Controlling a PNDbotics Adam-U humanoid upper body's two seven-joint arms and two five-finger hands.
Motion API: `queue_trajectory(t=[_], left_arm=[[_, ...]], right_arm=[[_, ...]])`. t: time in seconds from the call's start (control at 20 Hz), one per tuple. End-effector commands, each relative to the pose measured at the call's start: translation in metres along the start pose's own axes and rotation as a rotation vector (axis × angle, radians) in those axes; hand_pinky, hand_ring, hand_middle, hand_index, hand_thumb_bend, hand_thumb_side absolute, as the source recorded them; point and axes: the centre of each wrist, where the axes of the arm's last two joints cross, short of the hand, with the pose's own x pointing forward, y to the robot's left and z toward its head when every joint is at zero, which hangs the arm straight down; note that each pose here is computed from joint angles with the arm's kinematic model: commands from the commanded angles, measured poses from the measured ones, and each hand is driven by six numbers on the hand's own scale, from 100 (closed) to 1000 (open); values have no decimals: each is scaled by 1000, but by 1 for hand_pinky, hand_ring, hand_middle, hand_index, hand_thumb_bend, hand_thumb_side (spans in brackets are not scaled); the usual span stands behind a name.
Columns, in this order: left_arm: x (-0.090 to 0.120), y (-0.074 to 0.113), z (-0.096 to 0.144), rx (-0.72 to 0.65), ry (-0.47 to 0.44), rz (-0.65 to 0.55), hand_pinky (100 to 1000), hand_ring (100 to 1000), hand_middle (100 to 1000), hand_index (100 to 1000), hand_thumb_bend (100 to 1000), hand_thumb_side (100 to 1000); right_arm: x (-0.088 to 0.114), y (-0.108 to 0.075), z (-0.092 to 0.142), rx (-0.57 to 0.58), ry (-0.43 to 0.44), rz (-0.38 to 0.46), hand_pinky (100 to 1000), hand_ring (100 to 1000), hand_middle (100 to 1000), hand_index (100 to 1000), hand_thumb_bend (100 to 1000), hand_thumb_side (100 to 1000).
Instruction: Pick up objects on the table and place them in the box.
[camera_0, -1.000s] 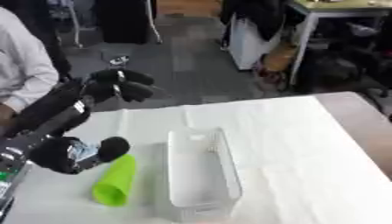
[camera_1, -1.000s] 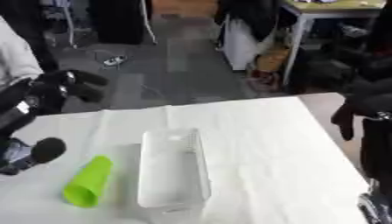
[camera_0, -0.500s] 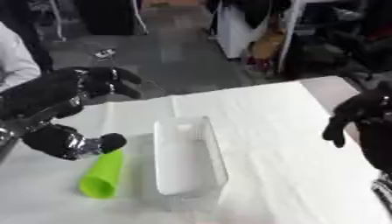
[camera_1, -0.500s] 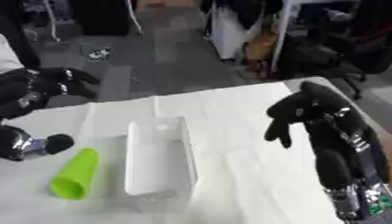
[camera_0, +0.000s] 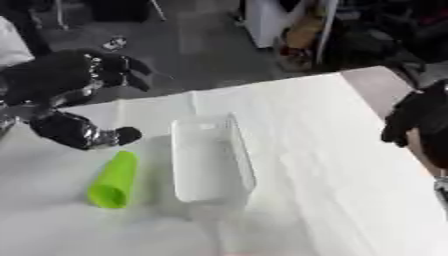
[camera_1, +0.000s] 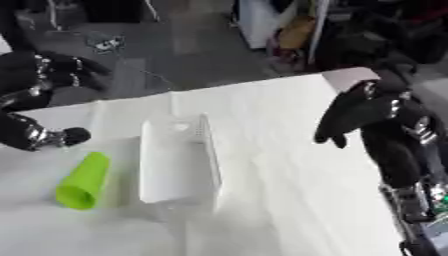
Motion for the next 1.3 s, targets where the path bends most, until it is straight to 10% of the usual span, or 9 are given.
queue_trajectory(t=[0.05, 0.4, 0.95, 1.3], left_arm=[[-15, 6, 4, -46, 34, -71, 708, 692, 862, 820, 470, 971], [-32, -1, 2, -169, 125, -178, 733, 714, 878, 821, 485, 964], [-49, 3, -3, -198, 30, -473, 750, 724, 865, 781, 436, 895], [-74, -48, 7, -444, 427, -224, 461, 590, 789, 788, 670, 1000]], right_arm=[[4, -7, -3, -67, 53, 55, 100, 407, 499, 631, 100, 716], [3, -2, -5, -120, 92, 88, 100, 402, 492, 620, 100, 719], [2, 1, -4, -115, 99, 93, 100, 401, 492, 619, 100, 722], [2, 2, -3, -111, 106, 91, 100, 401, 492, 619, 100, 725]])
